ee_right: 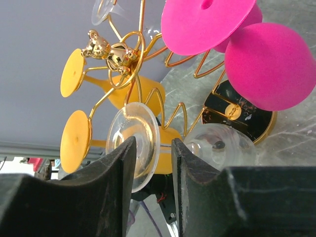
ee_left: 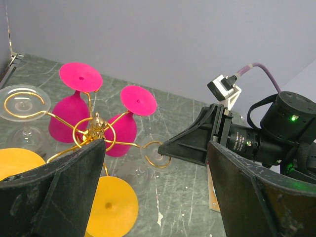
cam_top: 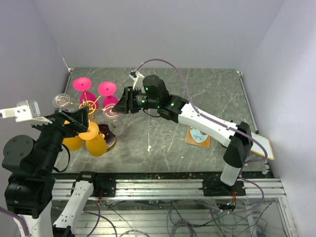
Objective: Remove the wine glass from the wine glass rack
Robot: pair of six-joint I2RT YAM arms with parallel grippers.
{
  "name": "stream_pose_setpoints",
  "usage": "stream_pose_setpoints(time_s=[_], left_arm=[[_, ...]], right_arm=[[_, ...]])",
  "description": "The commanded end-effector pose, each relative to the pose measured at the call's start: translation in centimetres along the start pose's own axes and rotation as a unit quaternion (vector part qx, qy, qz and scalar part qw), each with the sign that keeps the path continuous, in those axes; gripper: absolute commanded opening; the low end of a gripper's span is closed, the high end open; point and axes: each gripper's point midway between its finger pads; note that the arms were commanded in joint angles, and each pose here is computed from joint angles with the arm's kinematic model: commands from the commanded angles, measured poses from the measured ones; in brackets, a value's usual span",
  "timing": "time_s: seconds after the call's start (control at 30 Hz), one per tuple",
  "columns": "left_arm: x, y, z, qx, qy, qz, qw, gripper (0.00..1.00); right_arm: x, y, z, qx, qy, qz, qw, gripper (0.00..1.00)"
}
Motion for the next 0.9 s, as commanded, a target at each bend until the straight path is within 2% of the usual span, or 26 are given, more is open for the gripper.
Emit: stream_pose_setpoints(time_s=[0.0,0.17,0.27,0.43,0.87], left_arm=[[0.1,-0.5,-0.6,-0.009,-0.004,0.011,1.0,0.95],[0.1,-0.5,-0.6,-0.009,-0.003,0.011,1.0,0.95],[0.1,-0.5,-0.6,-0.008,-0.003,0.012,1.0,0.95],[0.1,-0.5,-0.6,-0.009,-0.003,0.013,1.0,0.95],[0.0,-0.5,-0.6,-0.009,-0.002,0.013,1.0,0.95]], right_arm=[[-0.3,-0.9,0.1,0.01,0.005,0.033,0.999,0.32],[-0.3,-0.7,0.1,0.027,0.0,0.059,0.998,0.27],[-0.4,-0.6,0.0,0.037,-0.002,0.074,0.997,0.18],[-0.2,-1.3,-0.1,0.053,-0.007,0.116,0.992,0.17],[0.0,-1.5,-0.7,0.075,-0.022,0.164,0.983,0.12]])
Point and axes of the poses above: each gripper's point midway between its finger pads, its own x axis back along the fingers, its own y axis along the line the jaws close on, z = x × y, and after that the axes turned 7 degrees about -x, right-handed
